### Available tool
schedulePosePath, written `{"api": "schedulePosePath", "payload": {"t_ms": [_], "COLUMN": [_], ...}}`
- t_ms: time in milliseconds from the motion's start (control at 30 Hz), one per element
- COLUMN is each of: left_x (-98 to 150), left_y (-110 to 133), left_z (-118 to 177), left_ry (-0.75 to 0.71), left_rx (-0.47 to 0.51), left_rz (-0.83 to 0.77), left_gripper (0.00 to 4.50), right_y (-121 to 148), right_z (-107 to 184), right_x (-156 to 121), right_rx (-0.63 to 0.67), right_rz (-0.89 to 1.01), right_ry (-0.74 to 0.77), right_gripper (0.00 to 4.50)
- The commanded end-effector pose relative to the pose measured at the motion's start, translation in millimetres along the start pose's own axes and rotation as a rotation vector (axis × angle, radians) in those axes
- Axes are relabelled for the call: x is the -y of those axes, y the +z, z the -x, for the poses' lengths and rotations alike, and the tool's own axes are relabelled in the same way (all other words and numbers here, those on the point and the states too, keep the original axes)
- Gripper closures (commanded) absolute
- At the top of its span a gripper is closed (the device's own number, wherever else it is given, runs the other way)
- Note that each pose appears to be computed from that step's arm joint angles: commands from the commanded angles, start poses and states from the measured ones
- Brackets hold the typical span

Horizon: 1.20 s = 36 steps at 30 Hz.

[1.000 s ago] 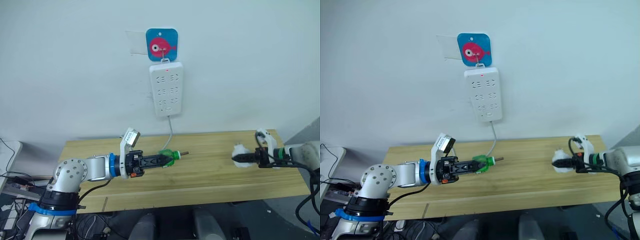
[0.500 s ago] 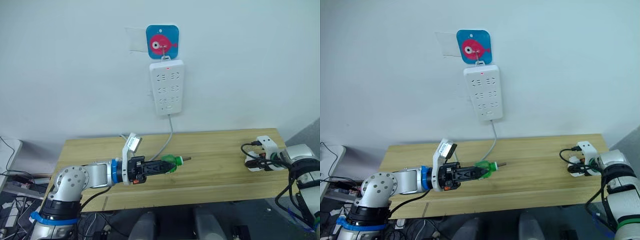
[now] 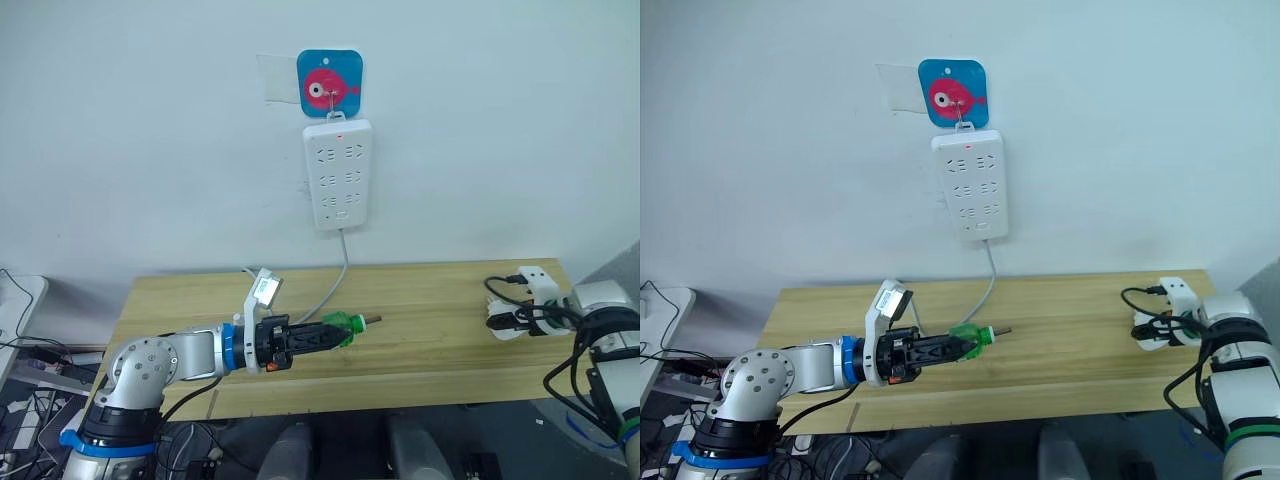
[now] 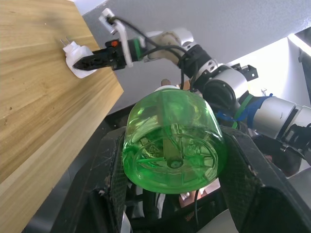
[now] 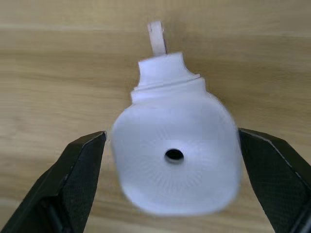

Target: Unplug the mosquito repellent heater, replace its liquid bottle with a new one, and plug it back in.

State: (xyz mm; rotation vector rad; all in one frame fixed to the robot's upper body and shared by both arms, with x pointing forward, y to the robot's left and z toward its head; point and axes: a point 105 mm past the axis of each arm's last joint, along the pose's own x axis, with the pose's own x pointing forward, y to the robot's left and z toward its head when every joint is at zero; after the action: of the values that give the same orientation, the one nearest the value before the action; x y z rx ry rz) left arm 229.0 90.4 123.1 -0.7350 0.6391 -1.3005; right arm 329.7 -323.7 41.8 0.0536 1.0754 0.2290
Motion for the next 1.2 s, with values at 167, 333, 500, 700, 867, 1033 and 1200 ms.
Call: {"api": "schedulePosePath", "payload": {"t_ms": [167,333,500,700,867,1033,1200], "left_x": [1,-17,-23,-26,-24,-16,-15], "left_y": [17,41,60,68,69,62,58], "left_z": [-4,-23,-36,-47,-55,-62,-64], "left_ry": [0.005,0.156,0.241,0.250,0.238,0.207,0.198], "left_rx": [0.052,0.154,0.238,0.258,0.253,0.240,0.233], "left_rz": [-0.234,-0.632,-0.864,-0.942,-0.987,-1.003,-1.005], "left_gripper": [2.27,2.27,2.27,2.27,2.27,2.27,2.27], "right_y": [39,50,41,33,36,39,41], "right_z": [66,81,79,67,68,66,67], "right_x": [-59,-123,-177,-220,-243,-255,-270], "right_rx": [0.257,0.481,0.648,0.666,0.654,0.639,0.622], "right_rz": [-0.044,-0.224,-0.310,-0.444,-0.478,-0.516,-0.538], "right_ry": [0.357,0.680,0.872,0.933,0.977,0.986,1.018], "right_gripper": [0.06,0.06,0.06,0.06,0.06,0.06,0.06]}}
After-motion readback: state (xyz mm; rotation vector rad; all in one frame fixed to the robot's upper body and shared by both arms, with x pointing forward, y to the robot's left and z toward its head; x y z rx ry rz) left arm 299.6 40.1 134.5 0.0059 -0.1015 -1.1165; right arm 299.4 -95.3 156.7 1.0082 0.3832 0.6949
